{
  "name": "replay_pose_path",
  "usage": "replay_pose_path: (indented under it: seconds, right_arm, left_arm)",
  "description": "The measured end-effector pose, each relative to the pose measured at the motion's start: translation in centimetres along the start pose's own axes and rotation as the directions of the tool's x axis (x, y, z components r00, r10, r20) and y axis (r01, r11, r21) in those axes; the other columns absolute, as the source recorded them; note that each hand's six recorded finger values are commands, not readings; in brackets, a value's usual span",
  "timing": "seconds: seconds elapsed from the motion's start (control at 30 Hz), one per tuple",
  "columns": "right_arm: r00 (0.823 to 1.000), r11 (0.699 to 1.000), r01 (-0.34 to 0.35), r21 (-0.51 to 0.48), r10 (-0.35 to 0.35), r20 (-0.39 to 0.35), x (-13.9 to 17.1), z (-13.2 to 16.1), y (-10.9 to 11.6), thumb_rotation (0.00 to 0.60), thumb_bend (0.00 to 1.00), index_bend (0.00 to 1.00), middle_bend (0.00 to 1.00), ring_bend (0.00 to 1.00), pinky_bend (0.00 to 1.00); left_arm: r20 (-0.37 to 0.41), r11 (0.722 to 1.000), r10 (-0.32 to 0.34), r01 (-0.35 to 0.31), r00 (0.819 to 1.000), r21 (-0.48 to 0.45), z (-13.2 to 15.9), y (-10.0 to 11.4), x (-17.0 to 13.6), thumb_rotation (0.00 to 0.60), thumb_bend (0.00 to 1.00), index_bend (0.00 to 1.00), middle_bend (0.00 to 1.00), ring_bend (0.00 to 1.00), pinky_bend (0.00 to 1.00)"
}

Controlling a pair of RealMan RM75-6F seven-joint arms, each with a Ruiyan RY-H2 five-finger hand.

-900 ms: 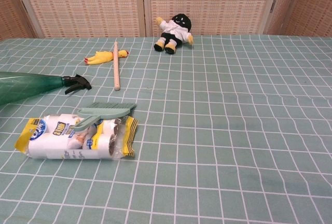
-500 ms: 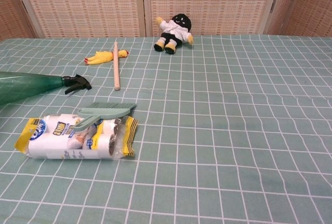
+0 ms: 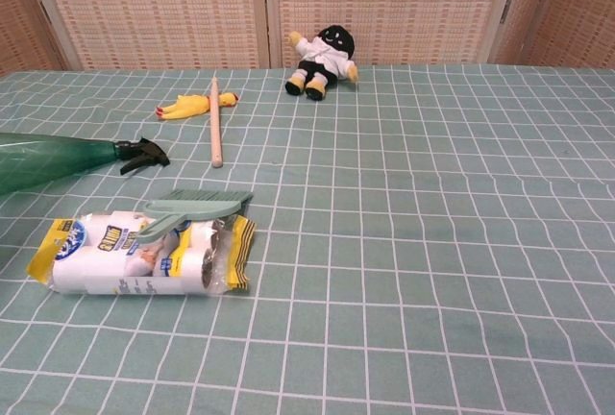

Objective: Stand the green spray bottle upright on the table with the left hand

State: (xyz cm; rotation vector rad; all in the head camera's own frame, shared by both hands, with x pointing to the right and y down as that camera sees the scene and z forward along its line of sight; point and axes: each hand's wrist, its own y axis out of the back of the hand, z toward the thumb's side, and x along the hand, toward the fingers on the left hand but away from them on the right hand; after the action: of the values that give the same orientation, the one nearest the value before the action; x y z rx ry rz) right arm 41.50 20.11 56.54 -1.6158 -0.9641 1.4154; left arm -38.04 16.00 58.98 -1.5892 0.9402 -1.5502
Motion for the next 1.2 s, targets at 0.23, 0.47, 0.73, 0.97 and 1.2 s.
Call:
replay_pose_path:
  seconds: [0.23,0.47,0.73,0.97,1.2]
  right_arm:
    - [1.0,1.0,-0.007,-0.015,0.007,-0.003,0.0,-0.1,0.0,0.362,0.0,0.04,0.01,0.0,0.0]
    - [1.0,0.999,-0.017,-0.031,0.017,-0.006,0.0,-0.2,0.1,0.363,0.0,0.03,0.01,0.0,0.0]
    - [1.0,0.999,-0.027,-0.038,0.027,-0.01,0.0,-0.3,0.1,0.362,0.0,0.03,0.01,0.0,0.0]
    - [0.999,0.999,-0.031,-0.038,0.031,-0.01,0.0,-0.3,0.1,0.361,0.0,0.03,0.01,0.0,0.0]
    - [0.999,0.999,-0.032,-0.041,0.031,-0.012,0.1,-0.3,0.1,0.361,0.0,0.03,0.01,0.0,0.0]
  left_arm:
    - [0.013,0.993,-0.041,0.04,0.999,0.114,5.7,-0.6,2.7,0.6,0.19,0.0,0.0,0.0,0.11]
    - [-0.073,0.971,-0.141,0.152,0.987,0.182,10.6,-3.8,6.3,0.6,0.2,0.0,0.04,0.02,0.14]
    - [-0.184,0.942,-0.134,0.183,0.974,0.28,11.8,-6.0,10.3,0.6,0.2,0.0,0.07,0.04,0.14]
    - [-0.217,0.887,-0.123,0.205,0.969,0.414,12.3,-7.4,12.1,0.6,0.2,0.0,0.09,0.06,0.15]
    - [-0.223,0.845,-0.12,0.218,0.967,0.489,11.9,-8.2,13.7,0.6,0.2,0.0,0.13,0.07,0.17]
